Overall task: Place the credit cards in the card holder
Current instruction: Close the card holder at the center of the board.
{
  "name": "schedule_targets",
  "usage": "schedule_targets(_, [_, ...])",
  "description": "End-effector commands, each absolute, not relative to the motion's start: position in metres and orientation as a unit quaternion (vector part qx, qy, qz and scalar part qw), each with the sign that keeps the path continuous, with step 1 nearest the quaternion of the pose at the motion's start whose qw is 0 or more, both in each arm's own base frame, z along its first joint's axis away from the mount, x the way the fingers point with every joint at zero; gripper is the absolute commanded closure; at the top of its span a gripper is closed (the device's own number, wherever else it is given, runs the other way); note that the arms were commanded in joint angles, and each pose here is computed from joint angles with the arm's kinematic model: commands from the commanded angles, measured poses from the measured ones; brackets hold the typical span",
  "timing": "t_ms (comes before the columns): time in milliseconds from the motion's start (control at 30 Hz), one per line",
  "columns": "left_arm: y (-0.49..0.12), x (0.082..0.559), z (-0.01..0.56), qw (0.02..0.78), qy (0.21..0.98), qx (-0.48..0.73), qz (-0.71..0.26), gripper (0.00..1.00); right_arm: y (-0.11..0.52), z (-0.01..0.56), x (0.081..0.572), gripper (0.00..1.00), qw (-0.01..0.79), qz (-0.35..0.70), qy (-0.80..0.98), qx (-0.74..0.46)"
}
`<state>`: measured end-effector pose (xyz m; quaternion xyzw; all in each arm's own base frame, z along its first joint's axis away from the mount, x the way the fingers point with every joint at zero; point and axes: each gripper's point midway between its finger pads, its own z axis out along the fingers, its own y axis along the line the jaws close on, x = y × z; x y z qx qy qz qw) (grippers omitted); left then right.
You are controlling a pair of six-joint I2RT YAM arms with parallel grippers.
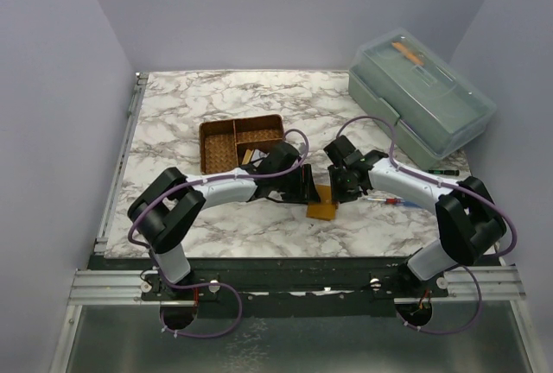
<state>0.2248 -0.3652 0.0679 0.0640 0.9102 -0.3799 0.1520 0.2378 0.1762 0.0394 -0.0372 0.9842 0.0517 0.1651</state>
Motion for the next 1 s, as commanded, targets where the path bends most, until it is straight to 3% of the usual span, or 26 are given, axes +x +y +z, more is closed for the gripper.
schedule_targets(0, [-0.37, 0.224, 0.065, 0.155, 0.906, 0.067, -0.389, 0.5, 0.174, 0.051, 0.244, 0.79, 0.184, 0.039, 0.982, -0.034])
schedule_targets(67, [-0.37, 0.224, 0.064, 0.154, 0.906, 0.067, -0.388, 0.51, 0.174, 0.053, 0.245, 0.86, 0.188, 0.04, 0.981, -0.032])
schedule_targets(233, [-0.373, 0.224, 0.059, 0.148, 0.907, 0.07, -0.389, 0.52, 0.176, 0.058, 0.247, 0.94, 0.194, 0.046, 0.979, -0.032])
schedule_targets(567, [-0.379, 0.226, 0.055, 0.139, 0.905, 0.075, -0.395, 0.55, 0.18, 0.06, 0.246, 0.82, 0.194, 0.058, 0.979, -0.03])
schedule_targets(767, [-0.38, 0.224, 0.053, 0.134, 0.905, 0.077, -0.397, 0.56, 0.179, 0.057, 0.244, 0.82, 0.188, 0.056, 0.98, -0.029])
schedule_targets(967, [-0.38, 0.223, 0.051, 0.132, 0.905, 0.076, -0.396, 0.57, 0.176, 0.052, 0.242, 0.97, 0.182, 0.048, 0.982, -0.027])
